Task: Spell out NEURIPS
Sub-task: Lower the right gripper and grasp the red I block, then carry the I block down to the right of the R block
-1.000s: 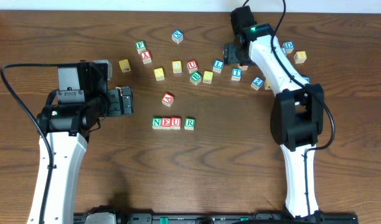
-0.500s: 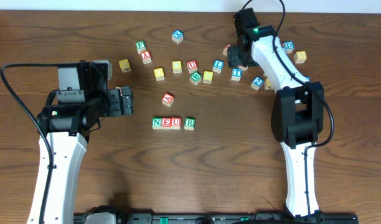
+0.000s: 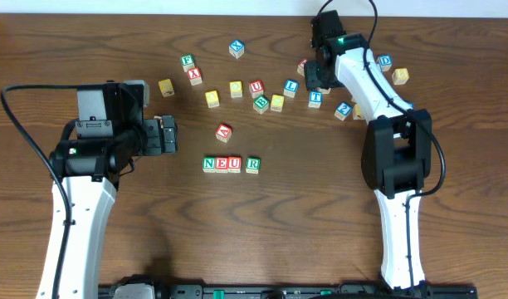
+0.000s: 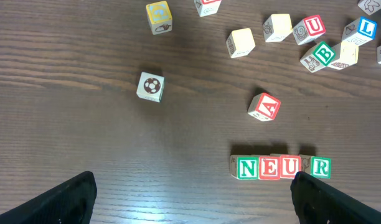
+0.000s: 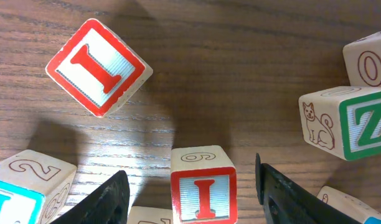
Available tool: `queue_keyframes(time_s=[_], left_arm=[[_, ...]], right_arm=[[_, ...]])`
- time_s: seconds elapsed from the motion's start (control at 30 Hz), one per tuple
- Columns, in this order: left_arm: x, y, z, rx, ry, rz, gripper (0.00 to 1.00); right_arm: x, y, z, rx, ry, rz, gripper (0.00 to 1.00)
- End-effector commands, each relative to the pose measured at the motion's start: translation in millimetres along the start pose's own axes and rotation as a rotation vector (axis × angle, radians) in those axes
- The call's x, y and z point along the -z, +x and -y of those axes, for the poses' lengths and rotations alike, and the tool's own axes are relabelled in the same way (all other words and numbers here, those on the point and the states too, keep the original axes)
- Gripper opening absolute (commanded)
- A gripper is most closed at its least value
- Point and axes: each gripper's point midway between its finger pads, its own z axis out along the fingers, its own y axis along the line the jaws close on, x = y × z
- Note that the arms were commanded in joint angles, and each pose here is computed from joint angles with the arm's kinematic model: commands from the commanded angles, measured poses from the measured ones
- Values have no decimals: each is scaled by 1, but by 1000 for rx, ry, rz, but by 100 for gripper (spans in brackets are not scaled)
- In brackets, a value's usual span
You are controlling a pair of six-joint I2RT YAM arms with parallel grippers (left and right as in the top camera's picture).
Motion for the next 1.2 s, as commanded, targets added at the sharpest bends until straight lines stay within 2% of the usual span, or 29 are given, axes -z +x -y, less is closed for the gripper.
queue_keyframes(time_s=[0.0, 0.27, 0.47, 0.73, 1.0, 1.17], left_arm=[[6, -8, -1, -10, -8, 25, 98], [6, -8, -1, -10, -8, 25, 98], [6, -8, -1, -10, -8, 25, 98], [6, -8, -1, -10, -8, 25, 98], [6, -8, -1, -10, -8, 25, 98], [6, -8, -1, -10, -8, 25, 98]], right_arm=[[-4, 3, 4, 4, -1, -5, 61], [-9, 6, 6, 0, 0, -10, 58], [-9, 6, 6, -1, 0, -11, 36], [-9, 8, 6, -7, 1, -16, 20], [3, 3, 7, -11, 0, -8, 20], [59, -23, 11, -23, -14, 90, 21]])
